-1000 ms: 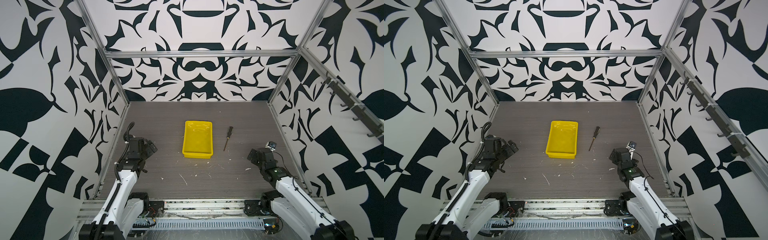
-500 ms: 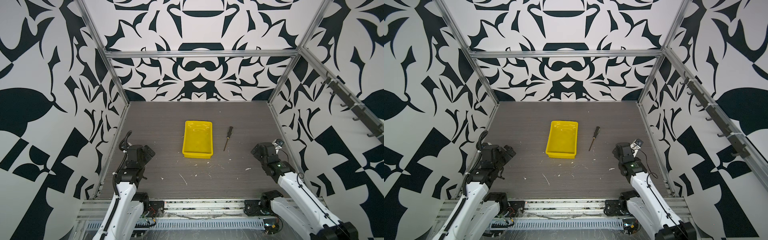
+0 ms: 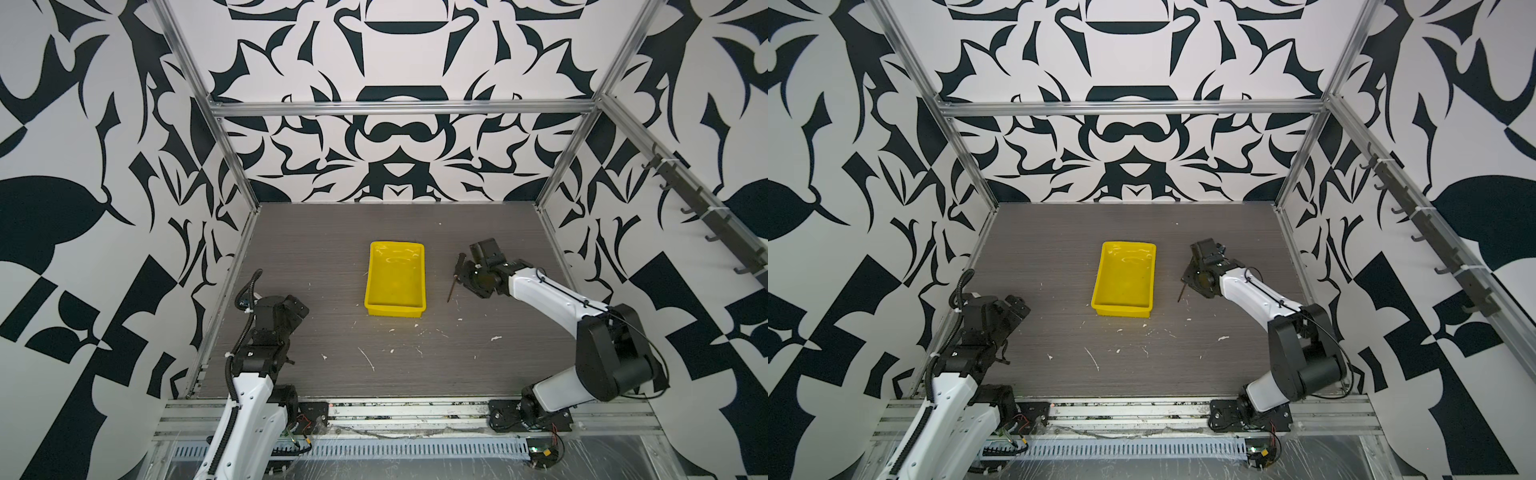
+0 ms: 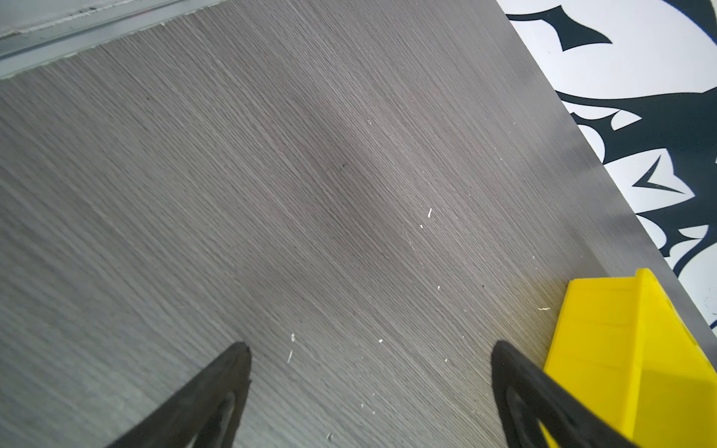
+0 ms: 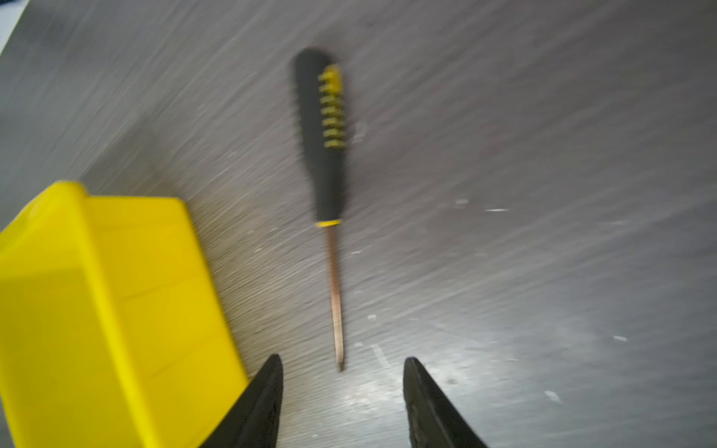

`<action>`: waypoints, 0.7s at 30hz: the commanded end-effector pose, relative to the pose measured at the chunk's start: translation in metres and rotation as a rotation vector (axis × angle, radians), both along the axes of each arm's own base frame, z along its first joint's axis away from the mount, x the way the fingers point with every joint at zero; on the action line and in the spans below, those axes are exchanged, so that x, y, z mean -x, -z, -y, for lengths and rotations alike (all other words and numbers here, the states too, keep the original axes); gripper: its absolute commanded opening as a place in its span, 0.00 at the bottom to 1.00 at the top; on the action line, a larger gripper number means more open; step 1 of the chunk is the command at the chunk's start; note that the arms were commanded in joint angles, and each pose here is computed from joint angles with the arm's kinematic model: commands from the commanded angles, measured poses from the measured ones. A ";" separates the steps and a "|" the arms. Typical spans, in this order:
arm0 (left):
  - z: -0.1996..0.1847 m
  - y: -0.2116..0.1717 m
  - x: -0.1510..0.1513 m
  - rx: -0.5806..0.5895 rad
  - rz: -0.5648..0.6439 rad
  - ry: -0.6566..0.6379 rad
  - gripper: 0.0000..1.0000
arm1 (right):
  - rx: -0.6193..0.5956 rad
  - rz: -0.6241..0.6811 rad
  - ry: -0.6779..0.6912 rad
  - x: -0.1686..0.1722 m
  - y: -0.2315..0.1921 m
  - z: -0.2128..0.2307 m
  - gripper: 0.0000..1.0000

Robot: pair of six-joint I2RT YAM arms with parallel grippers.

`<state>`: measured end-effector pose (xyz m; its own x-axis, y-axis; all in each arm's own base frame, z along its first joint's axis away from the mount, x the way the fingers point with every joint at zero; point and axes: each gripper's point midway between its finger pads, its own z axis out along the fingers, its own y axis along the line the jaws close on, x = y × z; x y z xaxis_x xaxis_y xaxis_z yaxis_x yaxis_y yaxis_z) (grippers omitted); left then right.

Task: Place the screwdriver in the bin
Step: 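Reach the right gripper forward over the screwdriver handle, then close the right gripper on the black-and-yellow screwdriver handle and lift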

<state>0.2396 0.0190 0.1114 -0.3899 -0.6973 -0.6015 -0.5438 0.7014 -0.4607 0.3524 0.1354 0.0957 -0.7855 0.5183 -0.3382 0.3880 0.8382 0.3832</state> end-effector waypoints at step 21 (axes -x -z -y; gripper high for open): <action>-0.005 0.003 -0.001 0.002 0.007 -0.037 0.99 | 0.213 -0.256 -0.134 -0.066 0.041 -0.001 0.49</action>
